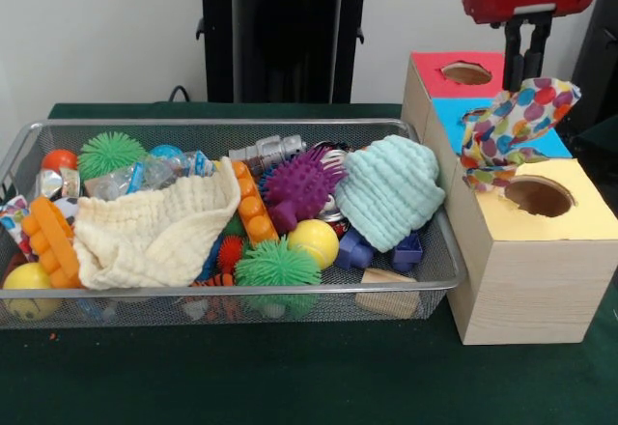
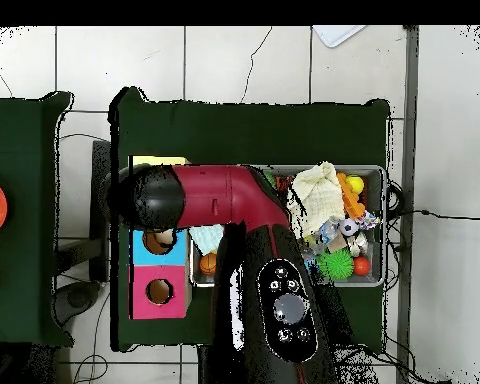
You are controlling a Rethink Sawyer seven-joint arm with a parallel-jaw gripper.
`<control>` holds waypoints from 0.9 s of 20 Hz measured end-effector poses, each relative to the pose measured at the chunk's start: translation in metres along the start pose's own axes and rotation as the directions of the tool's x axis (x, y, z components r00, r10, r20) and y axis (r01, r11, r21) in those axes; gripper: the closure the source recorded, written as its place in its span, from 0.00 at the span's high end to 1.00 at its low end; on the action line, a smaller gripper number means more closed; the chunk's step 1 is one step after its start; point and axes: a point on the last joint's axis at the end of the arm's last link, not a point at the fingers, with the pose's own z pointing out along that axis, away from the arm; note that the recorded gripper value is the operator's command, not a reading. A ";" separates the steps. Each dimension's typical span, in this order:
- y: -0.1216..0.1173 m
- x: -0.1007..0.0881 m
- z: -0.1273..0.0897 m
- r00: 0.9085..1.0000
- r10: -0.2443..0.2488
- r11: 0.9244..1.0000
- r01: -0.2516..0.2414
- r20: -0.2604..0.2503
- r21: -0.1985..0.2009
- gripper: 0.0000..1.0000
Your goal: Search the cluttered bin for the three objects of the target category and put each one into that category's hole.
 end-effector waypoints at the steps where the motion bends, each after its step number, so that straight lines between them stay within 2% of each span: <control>1: 0.005 0.002 0.000 1.000 -0.006 1.000 0.006 -0.001 -0.002 0.00; 12: 0.040 0.006 0.003 0.999 -0.048 0.999 0.048 0.006 -0.011 0.00; 18: 0.043 0.004 -0.001 0.999 -0.041 0.999 0.041 0.010 -0.020 0.00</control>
